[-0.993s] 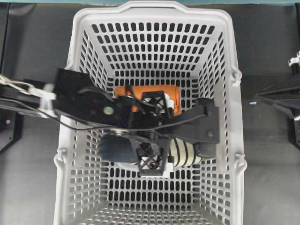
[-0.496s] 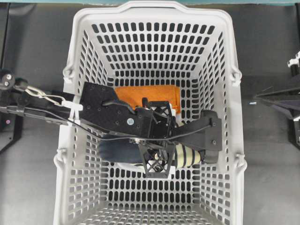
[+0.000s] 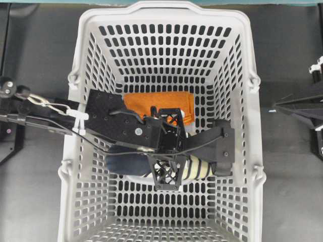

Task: Pick up the slipper from the shopping basket with the left arm.

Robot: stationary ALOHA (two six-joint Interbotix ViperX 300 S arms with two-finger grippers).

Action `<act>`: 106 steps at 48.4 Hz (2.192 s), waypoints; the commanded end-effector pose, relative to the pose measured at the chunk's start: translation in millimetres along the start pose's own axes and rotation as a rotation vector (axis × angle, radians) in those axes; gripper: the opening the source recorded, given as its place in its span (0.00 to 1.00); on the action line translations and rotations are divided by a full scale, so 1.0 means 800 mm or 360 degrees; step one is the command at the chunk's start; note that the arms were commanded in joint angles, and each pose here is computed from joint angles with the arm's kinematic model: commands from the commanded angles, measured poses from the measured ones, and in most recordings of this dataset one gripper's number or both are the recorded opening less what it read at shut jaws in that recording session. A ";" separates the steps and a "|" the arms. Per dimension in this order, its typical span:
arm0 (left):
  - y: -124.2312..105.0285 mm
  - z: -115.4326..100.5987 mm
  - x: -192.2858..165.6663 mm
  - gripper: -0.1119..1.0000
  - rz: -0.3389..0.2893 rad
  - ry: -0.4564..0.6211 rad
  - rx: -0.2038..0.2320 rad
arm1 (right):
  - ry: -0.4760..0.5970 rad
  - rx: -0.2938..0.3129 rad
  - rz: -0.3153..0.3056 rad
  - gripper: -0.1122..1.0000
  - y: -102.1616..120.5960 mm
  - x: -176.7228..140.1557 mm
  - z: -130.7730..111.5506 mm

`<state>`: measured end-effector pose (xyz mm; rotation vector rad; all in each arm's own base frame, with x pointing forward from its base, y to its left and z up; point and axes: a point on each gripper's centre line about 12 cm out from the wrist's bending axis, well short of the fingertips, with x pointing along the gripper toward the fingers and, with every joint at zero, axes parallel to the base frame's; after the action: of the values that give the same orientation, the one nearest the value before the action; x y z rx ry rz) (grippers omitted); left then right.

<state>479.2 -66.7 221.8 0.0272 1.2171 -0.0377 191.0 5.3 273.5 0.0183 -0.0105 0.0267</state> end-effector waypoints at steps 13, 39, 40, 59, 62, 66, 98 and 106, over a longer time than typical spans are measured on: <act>-0.007 0.039 -0.118 0.13 -0.0006 -0.0096 0.0015 | -0.0010 0.0007 0.0001 0.10 0.000 0.001 0.003; -0.007 0.066 -0.230 0.13 0.0004 -0.0013 0.0090 | -0.0002 0.0007 0.0001 0.10 0.000 0.000 0.003; -0.008 0.066 -0.230 0.13 0.0005 -0.0015 0.0092 | -0.0002 0.0007 -0.0001 0.10 0.000 0.000 0.003; -0.006 0.057 -0.217 0.13 0.0006 -0.0038 0.0049 | 0.0000 0.0010 0.0002 0.10 0.000 -0.006 0.008; -0.005 0.052 -0.219 0.13 0.0005 -0.0052 0.0004 | 0.0002 0.0010 0.0002 0.10 0.000 -0.006 0.008; -0.004 0.047 -0.224 0.13 -0.0003 -0.0098 -0.0031 | 0.0002 0.0007 0.0002 0.10 0.000 -0.006 0.008; -0.005 0.047 -0.224 0.13 -0.0007 -0.0167 0.0039 | -0.0007 0.0022 -0.0008 0.10 -0.001 -0.007 0.009; -0.005 0.047 -0.224 0.13 -0.0007 -0.0167 0.0039 | -0.0005 0.0022 -0.0007 0.10 -0.001 -0.007 0.010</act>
<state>461.6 -71.0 379.7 0.0460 1.1703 -0.0534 183.8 4.7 275.7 0.0273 0.0004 0.0243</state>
